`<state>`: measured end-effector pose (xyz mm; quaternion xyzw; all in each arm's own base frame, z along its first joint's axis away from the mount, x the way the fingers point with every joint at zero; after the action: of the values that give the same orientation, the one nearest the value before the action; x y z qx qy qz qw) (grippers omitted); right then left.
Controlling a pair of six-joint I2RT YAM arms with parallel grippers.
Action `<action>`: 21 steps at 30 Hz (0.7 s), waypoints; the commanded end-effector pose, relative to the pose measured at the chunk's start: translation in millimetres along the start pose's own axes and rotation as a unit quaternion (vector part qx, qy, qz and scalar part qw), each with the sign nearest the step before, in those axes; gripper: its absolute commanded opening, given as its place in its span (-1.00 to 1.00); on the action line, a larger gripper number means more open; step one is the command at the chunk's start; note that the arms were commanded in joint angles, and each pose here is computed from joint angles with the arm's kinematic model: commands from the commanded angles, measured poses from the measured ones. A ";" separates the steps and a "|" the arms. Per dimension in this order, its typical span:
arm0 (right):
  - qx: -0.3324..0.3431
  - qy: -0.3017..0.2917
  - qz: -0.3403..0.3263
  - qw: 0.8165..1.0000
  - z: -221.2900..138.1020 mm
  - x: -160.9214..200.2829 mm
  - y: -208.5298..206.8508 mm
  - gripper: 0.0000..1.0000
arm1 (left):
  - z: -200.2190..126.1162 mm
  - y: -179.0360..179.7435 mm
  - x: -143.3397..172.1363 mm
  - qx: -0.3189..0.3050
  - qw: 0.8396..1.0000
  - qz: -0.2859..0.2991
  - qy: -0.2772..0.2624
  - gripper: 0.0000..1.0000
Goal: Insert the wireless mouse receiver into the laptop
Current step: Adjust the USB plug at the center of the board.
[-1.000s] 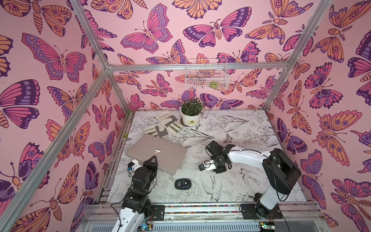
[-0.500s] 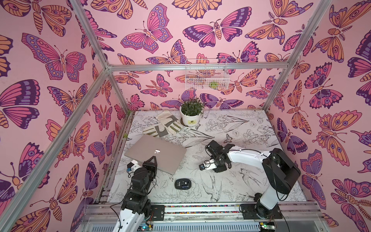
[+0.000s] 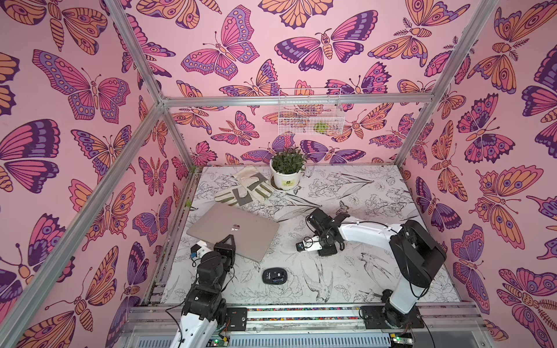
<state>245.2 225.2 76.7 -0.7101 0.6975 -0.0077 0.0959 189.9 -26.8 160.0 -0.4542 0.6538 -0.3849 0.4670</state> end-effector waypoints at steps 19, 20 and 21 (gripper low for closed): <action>-0.032 0.004 0.037 0.999 2.4 13.8 4.5 -0.19 | -11.0 -36.3 -12.0 0.097 0.995 -0.021 -0.026 -1.00; -0.034 0.007 0.036 0.999 3.6 12.9 4.7 -0.21 | -11.2 -36.5 -12.1 0.097 0.995 -0.021 -0.026 -1.00; -0.038 0.009 0.036 0.999 4.4 13.2 5.2 -0.22 | -11.2 -36.1 -11.8 0.097 0.995 -0.020 -0.025 -1.00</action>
<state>247.4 216.5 75.8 -0.6883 0.7196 0.0040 0.0915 187.2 -25.4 160.1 -0.4587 0.6489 -0.3890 0.4660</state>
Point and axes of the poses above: each gripper's point midway between its finger pads, its own z axis out along the fingers, its own y axis along the line the jaws close on, x = y × z, the point moved 6 cm from there along -z, back along the fingers, and after that the axes turned 9 degrees about z, right-handed, at the moved point
